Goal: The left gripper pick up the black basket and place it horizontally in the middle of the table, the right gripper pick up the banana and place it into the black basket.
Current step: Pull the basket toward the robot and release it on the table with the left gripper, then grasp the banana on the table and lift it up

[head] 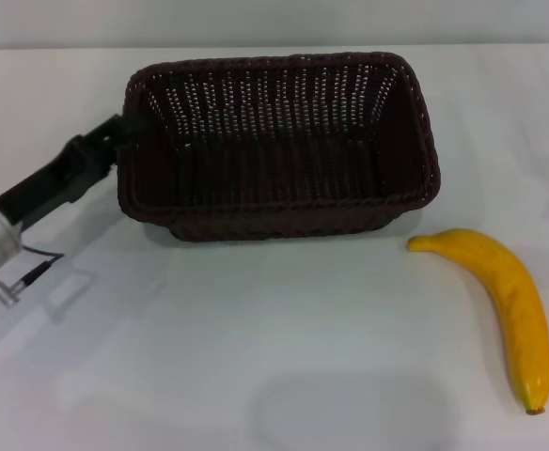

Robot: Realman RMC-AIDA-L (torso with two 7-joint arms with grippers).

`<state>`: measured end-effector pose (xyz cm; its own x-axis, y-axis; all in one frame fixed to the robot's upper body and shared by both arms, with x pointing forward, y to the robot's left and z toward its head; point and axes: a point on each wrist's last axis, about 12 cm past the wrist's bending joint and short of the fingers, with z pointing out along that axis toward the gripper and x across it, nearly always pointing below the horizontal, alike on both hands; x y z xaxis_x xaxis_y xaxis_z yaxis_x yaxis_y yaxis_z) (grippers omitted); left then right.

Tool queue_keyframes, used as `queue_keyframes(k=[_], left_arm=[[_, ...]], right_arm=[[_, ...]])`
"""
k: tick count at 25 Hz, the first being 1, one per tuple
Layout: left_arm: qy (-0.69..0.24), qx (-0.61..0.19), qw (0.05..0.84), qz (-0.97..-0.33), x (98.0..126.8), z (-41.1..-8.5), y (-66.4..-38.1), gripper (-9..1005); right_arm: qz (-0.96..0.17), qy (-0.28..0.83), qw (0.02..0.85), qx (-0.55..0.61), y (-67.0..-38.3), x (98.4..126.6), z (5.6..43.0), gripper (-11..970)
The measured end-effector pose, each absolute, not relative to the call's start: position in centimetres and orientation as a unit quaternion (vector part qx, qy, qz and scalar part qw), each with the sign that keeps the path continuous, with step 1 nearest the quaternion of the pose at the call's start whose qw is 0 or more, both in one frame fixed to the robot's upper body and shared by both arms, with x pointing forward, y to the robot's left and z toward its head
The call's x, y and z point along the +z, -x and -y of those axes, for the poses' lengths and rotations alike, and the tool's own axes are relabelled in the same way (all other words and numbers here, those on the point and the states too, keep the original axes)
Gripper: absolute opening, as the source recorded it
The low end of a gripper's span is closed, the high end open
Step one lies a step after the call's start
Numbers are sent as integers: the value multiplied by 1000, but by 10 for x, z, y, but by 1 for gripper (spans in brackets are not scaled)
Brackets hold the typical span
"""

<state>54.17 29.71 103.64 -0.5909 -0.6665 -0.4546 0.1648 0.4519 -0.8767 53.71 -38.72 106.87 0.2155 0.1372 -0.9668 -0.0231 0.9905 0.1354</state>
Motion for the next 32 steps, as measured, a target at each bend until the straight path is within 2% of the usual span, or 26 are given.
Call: queue_keyframes(k=[4,11,17,20,24,25,26,32], left_arm=[[169,-491,455,-724,1040,-312,-532,842],[152,-441,558,-686,1042,-337,-507,880],[120,-342,632,-685,1032,-344,-497,877],[107,-281,672,-677,1029,-345,-494,876],[109,-236,684,-682,1023,-344,-497,876],[108,-229,683,-685,1023,-345,-498,877],[107,-222,680,-690,1021,-345,-500,878],[117,-149,655,-732,1009,-351,-509,878]], right_arm=[[-622,-61,778,62,-537,1068,388,782],[-627,-182,735,182,-536,1063,401,782],[-633,-243,674,291,-529,1065,418,782],[-656,-225,641,329,-527,1071,424,781],[-698,-149,607,351,-529,1086,429,779],[-727,-78,581,357,-530,1103,430,778],[-734,-55,574,357,-532,1110,430,778],[-791,49,537,288,-541,1144,418,777]])
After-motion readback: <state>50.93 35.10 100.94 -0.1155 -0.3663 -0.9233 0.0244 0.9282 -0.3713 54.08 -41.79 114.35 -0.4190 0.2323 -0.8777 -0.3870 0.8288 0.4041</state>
